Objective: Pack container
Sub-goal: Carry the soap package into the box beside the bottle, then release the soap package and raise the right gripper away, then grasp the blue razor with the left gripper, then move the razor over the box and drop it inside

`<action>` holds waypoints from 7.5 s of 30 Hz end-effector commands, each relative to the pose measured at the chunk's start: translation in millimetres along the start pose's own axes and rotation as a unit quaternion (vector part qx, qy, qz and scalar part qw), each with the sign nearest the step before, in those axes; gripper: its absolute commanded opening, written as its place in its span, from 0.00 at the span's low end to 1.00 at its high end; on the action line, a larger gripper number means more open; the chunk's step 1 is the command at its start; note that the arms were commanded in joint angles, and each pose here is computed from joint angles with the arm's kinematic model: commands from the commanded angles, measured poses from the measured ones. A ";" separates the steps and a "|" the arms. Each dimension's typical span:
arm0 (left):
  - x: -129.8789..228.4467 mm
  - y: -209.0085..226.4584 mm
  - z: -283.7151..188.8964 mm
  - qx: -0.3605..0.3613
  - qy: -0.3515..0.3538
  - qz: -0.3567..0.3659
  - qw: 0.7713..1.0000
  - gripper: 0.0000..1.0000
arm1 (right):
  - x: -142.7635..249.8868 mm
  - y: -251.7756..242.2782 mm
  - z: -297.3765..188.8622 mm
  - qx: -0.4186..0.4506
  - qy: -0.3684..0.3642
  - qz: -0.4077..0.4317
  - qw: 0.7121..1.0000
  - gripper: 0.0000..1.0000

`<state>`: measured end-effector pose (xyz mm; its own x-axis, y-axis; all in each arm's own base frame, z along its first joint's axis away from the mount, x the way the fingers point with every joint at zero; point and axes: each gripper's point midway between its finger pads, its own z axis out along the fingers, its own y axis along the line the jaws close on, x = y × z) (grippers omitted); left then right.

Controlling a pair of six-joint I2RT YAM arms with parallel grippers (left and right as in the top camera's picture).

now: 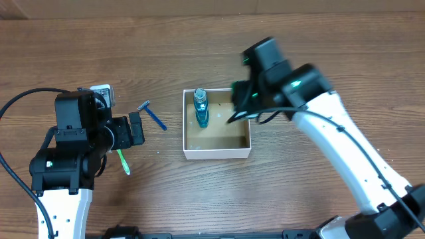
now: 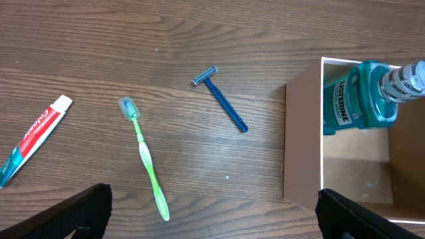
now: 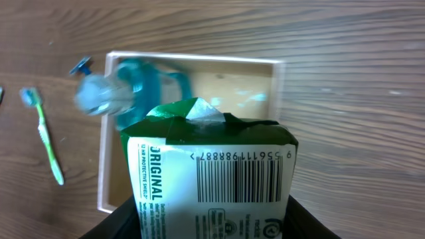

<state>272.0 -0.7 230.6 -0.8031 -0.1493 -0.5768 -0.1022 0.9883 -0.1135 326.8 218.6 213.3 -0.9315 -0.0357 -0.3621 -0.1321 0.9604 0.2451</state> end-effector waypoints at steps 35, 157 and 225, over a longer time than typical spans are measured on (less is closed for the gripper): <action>-2.5 0.0 -4.5 -0.003 -0.002 0.009 1.000 1.00 | 5.7 -19.0 148.0 0.105 0.054 0.042 0.992 0.82; 60.8 -9.3 264.3 -0.090 0.224 -0.181 0.953 0.16 | 17.5 -171.5 -31.6 0.113 -0.019 0.155 0.981 1.00; -13.3 -209.9 5.6 0.046 0.070 0.358 0.930 1.00 | 23.8 -253.6 -54.8 0.137 -0.040 0.313 0.939 1.00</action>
<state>299.3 -231.9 160.7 -0.6519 0.7403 -0.1640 0.7263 0.6718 0.1454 320.0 -42.5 189.7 -0.7637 0.5791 -0.2855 0.5468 0.8152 0.1909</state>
